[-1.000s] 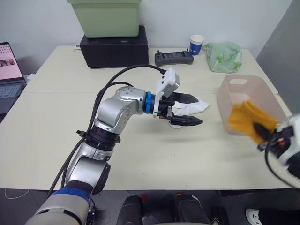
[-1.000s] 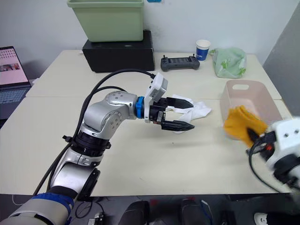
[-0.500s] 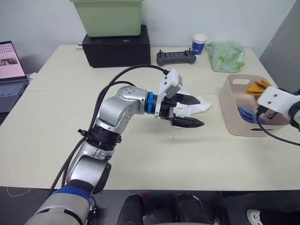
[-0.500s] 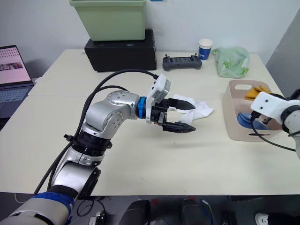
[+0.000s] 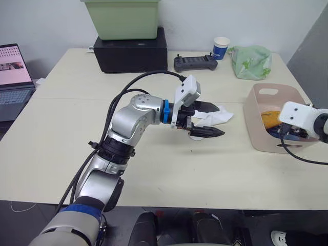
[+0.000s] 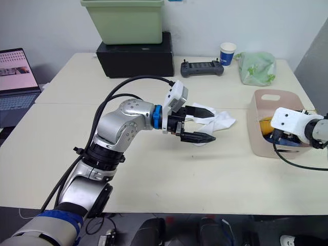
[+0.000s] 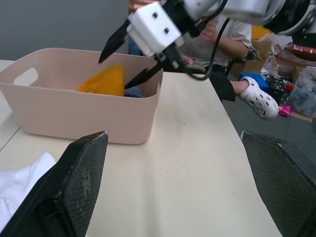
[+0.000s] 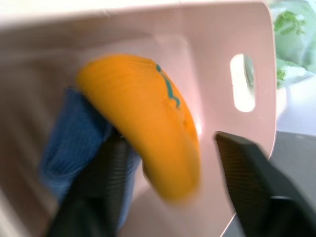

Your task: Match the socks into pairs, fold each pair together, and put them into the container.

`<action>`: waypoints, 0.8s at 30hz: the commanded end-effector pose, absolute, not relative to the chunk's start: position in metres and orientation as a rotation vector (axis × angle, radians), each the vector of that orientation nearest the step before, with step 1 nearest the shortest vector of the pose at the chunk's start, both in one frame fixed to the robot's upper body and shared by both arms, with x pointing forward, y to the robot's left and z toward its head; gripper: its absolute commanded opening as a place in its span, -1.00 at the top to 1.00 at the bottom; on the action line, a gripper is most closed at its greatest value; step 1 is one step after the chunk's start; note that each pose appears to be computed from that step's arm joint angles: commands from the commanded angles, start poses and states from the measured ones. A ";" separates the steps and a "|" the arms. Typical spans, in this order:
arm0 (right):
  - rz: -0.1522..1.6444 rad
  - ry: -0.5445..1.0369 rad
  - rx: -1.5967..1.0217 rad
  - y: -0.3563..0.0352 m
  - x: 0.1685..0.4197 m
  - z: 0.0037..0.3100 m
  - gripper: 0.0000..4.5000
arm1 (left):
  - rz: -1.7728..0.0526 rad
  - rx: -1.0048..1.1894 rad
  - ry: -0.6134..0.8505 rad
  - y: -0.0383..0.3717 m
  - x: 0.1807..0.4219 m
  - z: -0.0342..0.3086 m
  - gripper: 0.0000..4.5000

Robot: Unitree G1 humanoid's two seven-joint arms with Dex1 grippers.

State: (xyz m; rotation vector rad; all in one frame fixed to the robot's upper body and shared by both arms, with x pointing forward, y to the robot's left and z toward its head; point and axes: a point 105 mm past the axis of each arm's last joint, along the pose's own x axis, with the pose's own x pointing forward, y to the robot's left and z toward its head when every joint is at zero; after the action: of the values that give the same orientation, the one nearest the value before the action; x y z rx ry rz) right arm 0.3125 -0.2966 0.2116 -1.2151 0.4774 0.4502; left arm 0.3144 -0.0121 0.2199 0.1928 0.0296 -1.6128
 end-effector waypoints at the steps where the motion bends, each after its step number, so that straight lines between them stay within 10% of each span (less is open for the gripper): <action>1: 0.496 0.453 -1.192 -0.291 0.296 0.246 -0.99 | -1.608 0.214 -0.034 -0.016 0.315 0.233 -1.00; 9: 0.399 0.431 -1.204 -0.306 0.284 0.280 -0.99 | -1.584 0.209 -0.042 -0.008 0.319 0.234 -1.00; 14: 0.375 0.064 -1.008 -0.272 0.295 0.316 -0.99 | -1.395 0.209 -0.099 0.053 0.337 0.245 -1.00; 24: 0.733 -0.110 -0.628 -0.142 0.289 0.230 -0.99 | -1.029 0.246 0.011 0.168 0.323 0.186 -1.00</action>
State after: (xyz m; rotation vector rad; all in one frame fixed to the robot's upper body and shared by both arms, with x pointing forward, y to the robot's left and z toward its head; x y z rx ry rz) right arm 0.2934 -0.1466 0.2278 -0.5934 -0.0785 0.7497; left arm 0.3257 0.1609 0.1813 0.1937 0.0476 -1.0627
